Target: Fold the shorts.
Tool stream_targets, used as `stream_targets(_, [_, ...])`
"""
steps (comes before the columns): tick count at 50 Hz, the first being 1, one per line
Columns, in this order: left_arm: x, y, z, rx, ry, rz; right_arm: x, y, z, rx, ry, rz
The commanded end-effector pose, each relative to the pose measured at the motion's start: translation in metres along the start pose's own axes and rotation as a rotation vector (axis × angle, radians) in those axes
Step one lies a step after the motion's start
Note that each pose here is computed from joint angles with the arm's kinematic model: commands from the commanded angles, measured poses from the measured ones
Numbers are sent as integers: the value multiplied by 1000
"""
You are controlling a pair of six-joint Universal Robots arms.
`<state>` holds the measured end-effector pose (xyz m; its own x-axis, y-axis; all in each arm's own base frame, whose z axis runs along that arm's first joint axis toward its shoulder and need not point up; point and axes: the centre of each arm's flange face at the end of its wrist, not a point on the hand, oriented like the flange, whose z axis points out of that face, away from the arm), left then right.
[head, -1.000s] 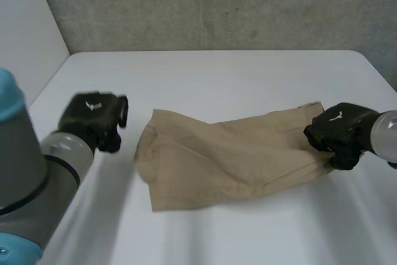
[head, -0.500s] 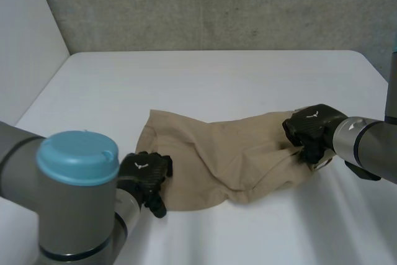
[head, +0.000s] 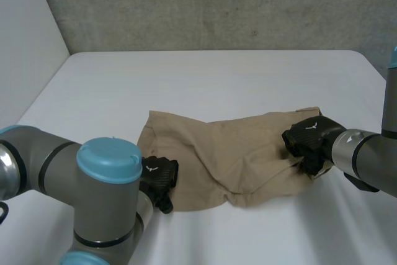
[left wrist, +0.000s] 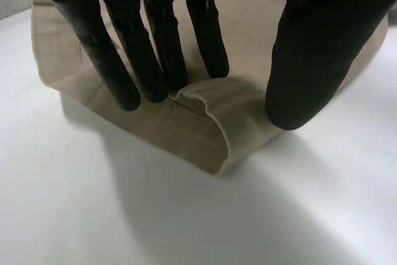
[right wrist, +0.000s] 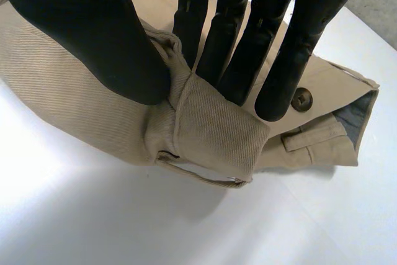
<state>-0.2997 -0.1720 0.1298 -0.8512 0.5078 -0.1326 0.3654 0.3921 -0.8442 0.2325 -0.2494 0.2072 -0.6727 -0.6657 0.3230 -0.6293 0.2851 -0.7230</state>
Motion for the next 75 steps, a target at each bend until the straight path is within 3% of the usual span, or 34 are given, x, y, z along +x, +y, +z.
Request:
stream_targets(1, [1, 3, 8, -11, -5, 4, 0, 2, 1, 0, 4, -1])
stream_targets(12, [-3, -2, 12, 24, -58, -1, 1, 1, -1, 10, 10, -3])
stream_targets(17, [-4, -13, 5, 51, -61, 71, 3, -5, -5, 34, 21, -8])
stream_targets(22, [-18, -69, -38, 243, -92, 101, 10, -21, -21, 86, 59, -31])
stream_targets(28, [-43, -113, -90, 406, -143, 56, 19, -45, -56, 154, 108, -104])
stream_targets(36, [-76, -131, -113, 459, -228, 13, 21, -68, -92, 246, 160, -181])
stream_targets(43, [-88, -125, -98, 422, -232, 10, 20, -60, -81, 191, 145, -201])
stream_targets(47, [-86, -102, -62, 297, -195, 26, 16, -41, -43, 65, 78, -249])
stream_targets(52, [-85, -100, -9, 232, -186, 32, 24, -47, -8, 46, 123, -273])
stream_targets(58, [-95, -154, 26, 385, -226, 13, 26, -93, 23, 256, 243, -319])
stream_targets(60, [-102, -195, 26, 537, -261, -1, 38, -123, 21, 392, 346, -326])
stream_targets(64, [-116, -269, 1, 884, -359, -27, 64, -187, -5, 723, 571, -317])
stream_targets(66, [-120, -290, -11, 1001, -415, -26, 68, -198, -11, 788, 614, -312])
stream_targets(67, [-126, -308, -27, 1109, -484, -28, 77, -225, -38, 965, 723, -291])
stream_targets(71, [-130, -336, -78, 1308, -604, -51, 81, -241, -66, 1092, 799, -275])
stream_targets(75, [-122, -321, -75, 1266, -583, -34, 78, -237, -75, 1094, 799, -273])
